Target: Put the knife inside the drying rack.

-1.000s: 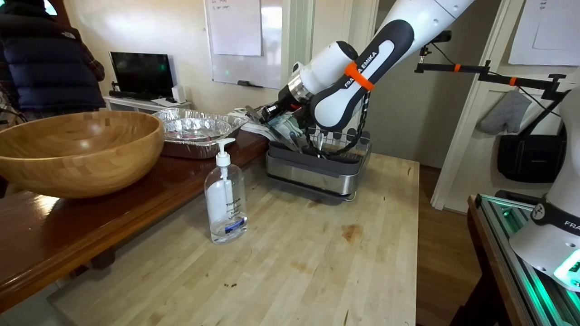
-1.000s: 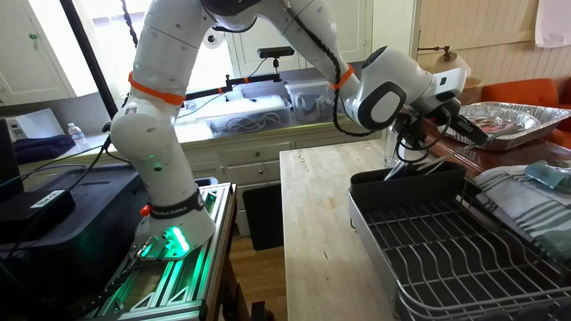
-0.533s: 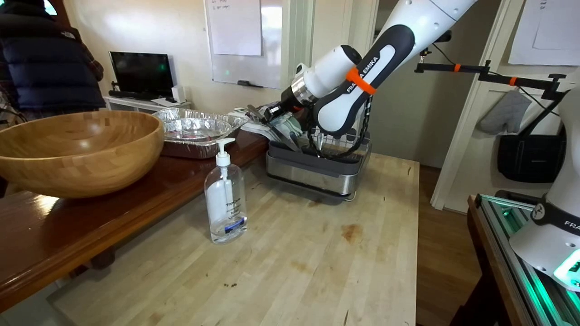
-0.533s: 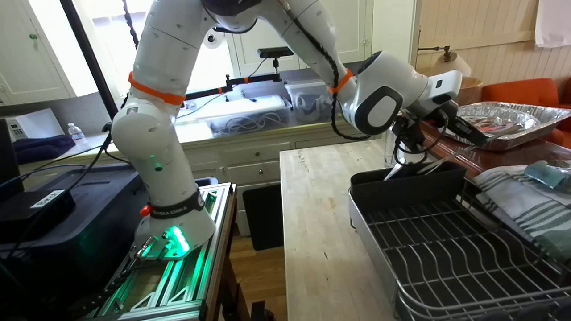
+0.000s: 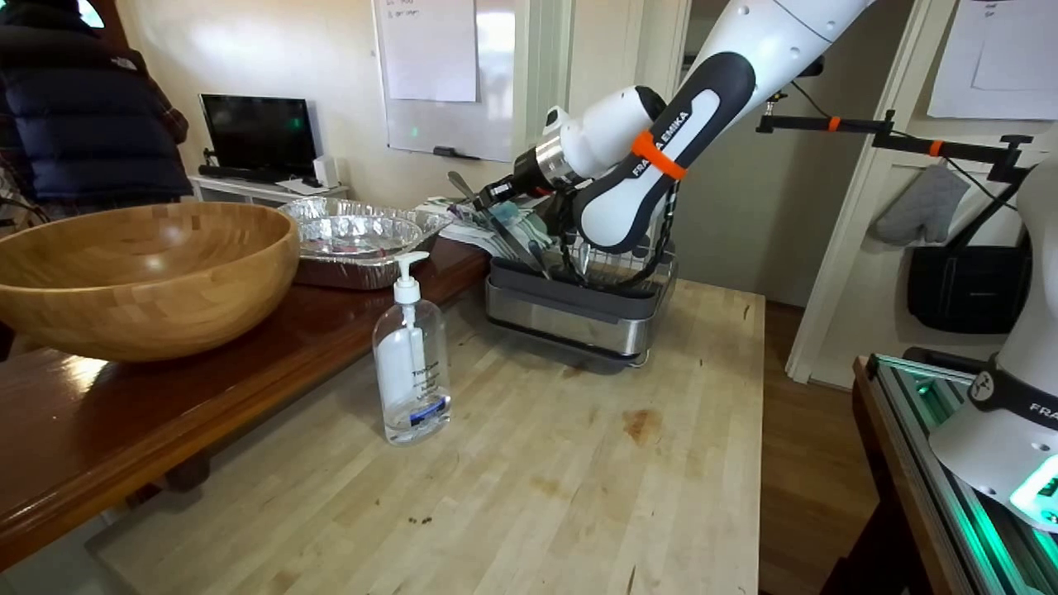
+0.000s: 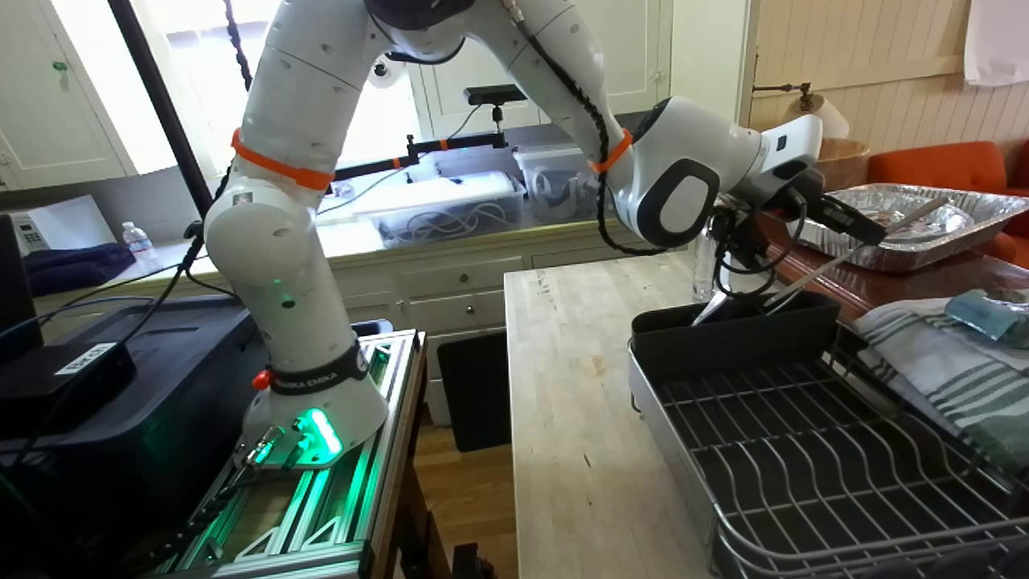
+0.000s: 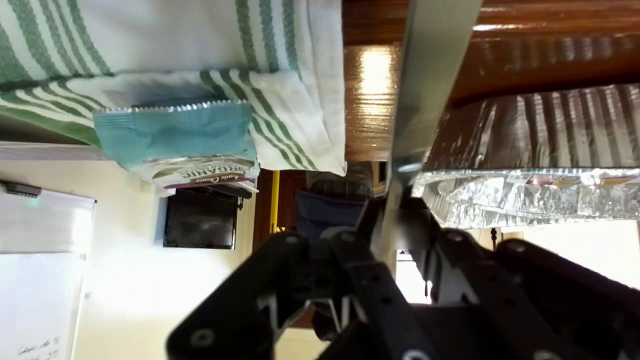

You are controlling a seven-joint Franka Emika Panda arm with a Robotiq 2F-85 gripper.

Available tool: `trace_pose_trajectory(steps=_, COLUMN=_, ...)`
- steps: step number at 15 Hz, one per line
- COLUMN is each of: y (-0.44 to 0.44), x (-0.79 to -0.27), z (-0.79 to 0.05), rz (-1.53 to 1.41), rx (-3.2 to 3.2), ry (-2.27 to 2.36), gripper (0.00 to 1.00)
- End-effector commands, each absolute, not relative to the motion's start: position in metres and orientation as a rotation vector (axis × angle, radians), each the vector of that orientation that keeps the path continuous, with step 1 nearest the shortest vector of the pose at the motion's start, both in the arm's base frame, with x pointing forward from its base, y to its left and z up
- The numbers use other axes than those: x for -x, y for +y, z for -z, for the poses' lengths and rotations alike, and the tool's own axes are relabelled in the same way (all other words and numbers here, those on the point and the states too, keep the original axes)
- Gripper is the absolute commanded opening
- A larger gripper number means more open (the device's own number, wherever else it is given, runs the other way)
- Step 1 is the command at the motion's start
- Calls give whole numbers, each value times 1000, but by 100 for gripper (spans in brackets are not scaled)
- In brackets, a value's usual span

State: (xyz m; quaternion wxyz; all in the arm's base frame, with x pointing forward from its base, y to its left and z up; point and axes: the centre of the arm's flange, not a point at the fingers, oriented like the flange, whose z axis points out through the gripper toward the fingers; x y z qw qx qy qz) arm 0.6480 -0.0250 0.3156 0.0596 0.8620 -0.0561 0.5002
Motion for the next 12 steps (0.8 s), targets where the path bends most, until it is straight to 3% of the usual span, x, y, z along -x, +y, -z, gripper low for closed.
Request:
trace_pose_trajectory(steps=1, y=-18, x=-646, z=-309, rz=-1569, rx=-2573, ry=-171, gripper=4)
trace_pose_trajectory(steps=12, y=-7, x=-647, z=-284, rz=-1687, rx=-2475, ry=-126, gripper=4)
